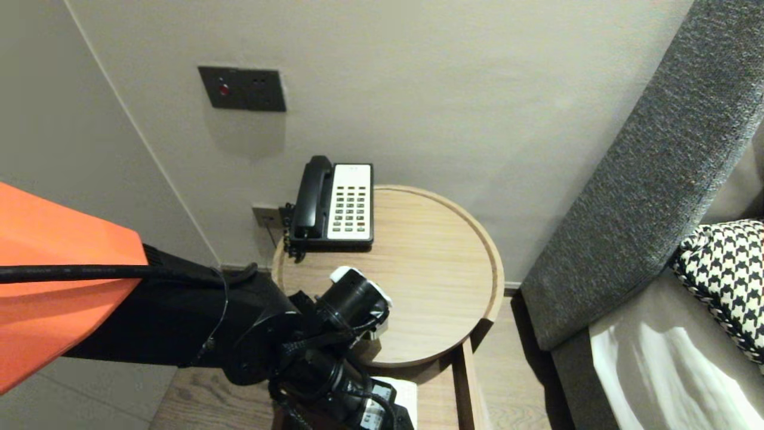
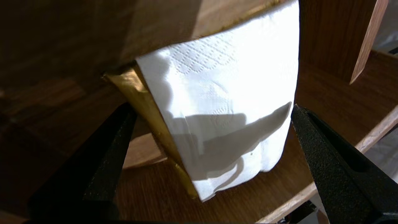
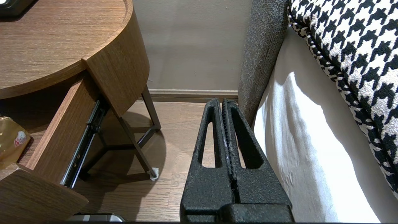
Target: Take the tissue out of the drawer one by one and place them on the table
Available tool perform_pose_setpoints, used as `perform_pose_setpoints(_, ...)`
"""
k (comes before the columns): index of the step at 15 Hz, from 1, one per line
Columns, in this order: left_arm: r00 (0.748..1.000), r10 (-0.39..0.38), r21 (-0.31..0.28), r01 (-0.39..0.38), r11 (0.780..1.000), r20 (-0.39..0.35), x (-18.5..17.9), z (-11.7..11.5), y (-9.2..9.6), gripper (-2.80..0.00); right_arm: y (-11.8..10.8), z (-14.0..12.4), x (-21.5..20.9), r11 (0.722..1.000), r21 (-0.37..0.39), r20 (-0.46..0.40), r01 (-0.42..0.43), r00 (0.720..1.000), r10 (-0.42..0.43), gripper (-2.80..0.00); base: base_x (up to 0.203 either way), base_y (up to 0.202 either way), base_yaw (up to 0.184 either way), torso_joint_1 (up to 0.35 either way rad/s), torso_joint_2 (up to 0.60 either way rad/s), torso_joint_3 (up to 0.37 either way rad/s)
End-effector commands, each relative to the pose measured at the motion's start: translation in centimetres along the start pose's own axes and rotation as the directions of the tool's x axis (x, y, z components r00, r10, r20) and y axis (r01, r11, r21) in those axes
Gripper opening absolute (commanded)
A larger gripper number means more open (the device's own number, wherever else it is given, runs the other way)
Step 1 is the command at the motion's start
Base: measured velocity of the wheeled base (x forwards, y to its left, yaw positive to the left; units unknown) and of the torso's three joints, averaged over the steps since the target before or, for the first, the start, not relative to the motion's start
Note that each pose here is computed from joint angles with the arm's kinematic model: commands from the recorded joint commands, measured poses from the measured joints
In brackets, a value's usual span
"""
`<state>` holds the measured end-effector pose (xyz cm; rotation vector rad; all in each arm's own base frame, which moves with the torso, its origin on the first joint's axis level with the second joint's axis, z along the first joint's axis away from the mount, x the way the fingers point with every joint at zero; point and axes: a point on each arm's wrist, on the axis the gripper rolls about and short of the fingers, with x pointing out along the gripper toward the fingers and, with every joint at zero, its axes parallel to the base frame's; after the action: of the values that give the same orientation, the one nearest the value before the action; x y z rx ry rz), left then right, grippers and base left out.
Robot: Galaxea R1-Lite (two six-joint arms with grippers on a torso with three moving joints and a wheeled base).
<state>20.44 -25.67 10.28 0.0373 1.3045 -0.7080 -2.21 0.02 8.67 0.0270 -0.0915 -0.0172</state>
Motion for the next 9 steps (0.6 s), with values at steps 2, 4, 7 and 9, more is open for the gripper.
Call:
perform_pose_setpoints(2, 1.000, -0.001, 0.009, 0.001, 1.000, 0.002, -0.1, 0.2, -0.2, 0.00, 0.0, -1.1, 0.2, 1.000, 0.000, -0.041, 0.001, 0.999, -0.001, -2.80, 0.000, 0.000, 0.000, 0.000, 0.00, 0.000)
perform_pose_setpoints(4, 1.000, -0.009, 0.021, 0.009, 1.000, 0.008, -0.4, 0.1, -0.7, 0.00, 0.0, -1.1, 0.2, 1.000, 0.000, -0.041, 0.001, 0.999, -0.001, -2.80, 0.000, 0.000, 0.000, 0.000, 0.00, 0.000)
perform_pose_setpoints(7, 1.000, -0.015, 0.030, 0.014, 0.999, 0.016, -1.3, 0.0, -1.1, 0.00, 0.0, -1.1, 0.2, 1.000, 0.000, -0.041, 0.001, 0.999, -0.001, -2.80, 0.000, 0.000, 0.000, 0.000, 0.00, 0.000)
perform_pose_setpoints(9, 1.000, -0.014, 0.037, 0.014, 0.999, 0.015, -2.8, 0.1, -1.6, 0.00, 0.0, -1.1, 0.2, 1.000, 0.000, -0.041, 0.001, 0.999, -0.001, -2.80, 0.000, 0.000, 0.000, 0.000, 0.00, 0.000)
